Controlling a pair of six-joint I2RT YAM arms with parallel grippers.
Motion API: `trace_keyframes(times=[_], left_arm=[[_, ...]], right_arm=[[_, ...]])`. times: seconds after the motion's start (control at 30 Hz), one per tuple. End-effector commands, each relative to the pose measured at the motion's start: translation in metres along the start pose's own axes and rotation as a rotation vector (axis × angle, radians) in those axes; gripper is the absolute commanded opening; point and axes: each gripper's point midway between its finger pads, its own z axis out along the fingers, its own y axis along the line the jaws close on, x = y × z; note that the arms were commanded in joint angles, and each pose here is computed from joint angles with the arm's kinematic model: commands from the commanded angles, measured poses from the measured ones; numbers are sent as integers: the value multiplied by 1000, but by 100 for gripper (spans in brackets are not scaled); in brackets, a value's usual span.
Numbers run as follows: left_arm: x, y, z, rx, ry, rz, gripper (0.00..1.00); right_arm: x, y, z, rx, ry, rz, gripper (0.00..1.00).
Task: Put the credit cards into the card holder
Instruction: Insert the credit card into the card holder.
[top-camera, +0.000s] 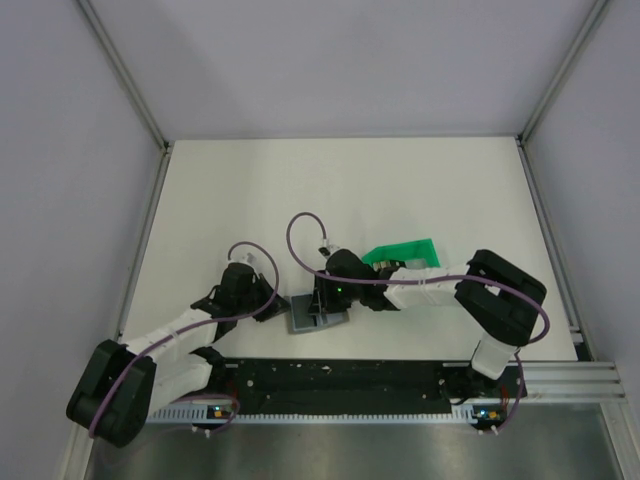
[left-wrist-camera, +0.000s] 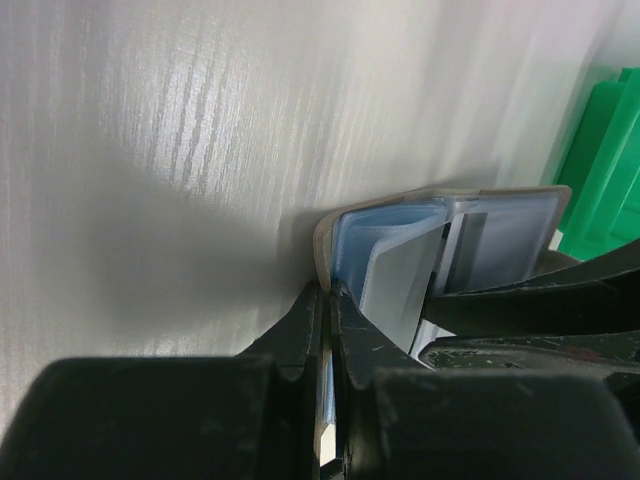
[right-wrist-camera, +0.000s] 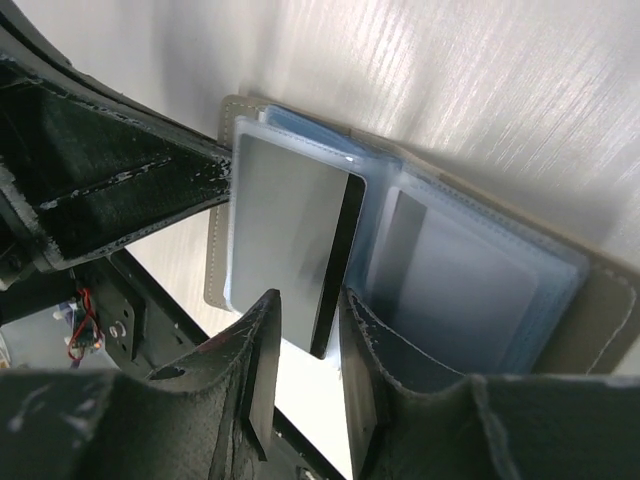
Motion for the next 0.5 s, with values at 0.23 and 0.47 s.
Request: trace_keyframes(times=[0.23, 0.47], left_arm=[[0, 5, -4, -34, 1, 36, 0], [-1, 4, -5, -36, 1, 42, 0]], right_arm=[[-67, 15, -75, 89, -325, -124, 36], [-69, -5, -94, 204, -354, -120, 39]])
